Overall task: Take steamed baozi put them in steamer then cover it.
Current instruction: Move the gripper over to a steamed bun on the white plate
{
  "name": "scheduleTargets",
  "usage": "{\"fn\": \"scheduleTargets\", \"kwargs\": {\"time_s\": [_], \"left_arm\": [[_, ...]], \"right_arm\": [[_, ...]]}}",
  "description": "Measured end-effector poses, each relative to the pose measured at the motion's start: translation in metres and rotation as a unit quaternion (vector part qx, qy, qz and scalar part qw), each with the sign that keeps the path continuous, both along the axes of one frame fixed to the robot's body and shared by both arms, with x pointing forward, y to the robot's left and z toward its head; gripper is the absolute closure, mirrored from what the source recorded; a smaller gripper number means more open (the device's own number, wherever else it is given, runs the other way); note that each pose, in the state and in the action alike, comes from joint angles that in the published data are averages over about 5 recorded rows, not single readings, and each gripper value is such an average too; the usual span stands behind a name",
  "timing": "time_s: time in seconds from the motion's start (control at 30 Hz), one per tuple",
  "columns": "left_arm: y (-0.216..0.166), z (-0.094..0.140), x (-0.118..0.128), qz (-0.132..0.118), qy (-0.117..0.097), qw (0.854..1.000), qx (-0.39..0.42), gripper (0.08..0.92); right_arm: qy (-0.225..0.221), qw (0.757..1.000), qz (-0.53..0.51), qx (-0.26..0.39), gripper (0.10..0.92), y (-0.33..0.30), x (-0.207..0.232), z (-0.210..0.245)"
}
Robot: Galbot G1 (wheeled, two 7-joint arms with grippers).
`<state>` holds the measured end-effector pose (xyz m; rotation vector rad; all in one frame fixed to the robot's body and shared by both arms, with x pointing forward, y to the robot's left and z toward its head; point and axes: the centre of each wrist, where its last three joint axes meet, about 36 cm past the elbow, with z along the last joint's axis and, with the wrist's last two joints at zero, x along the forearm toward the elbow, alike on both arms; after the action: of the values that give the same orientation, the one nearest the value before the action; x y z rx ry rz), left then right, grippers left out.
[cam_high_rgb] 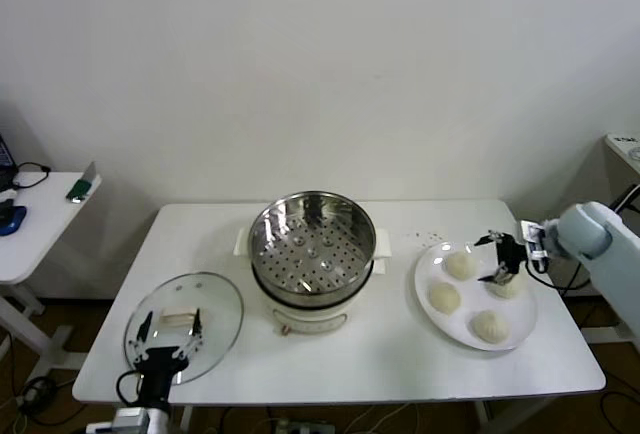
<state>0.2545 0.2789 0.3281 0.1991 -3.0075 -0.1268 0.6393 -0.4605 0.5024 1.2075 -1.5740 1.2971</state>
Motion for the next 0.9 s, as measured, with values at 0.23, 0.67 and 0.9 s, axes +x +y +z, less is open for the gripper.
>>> {"fn": "scheduleTargets", "kwargs": {"time_s": [0.23, 0.67, 0.9], "left_arm": [[0.005, -0.001, -0.001, 0.007, 0.004, 1.000, -0.003, 0.177], [0.009, -0.005, -0.005, 0.016, 0.011, 1.000, -0.011, 0.177], [0.011, -0.007, -0.005, 0.017, 0.013, 1.000, -0.009, 0.177]], "right_arm": [[0.035, 0.998, 0.018, -0.043, 0.200, 0.020, 0.034, -0.009], [0.059, 0.994, 0.040, -0.086, 0.200, 0.053, 0.072, -0.026], [0.067, 0.992, 0.046, -0.096, 0.200, 0.063, 0.079, -0.037]]}}
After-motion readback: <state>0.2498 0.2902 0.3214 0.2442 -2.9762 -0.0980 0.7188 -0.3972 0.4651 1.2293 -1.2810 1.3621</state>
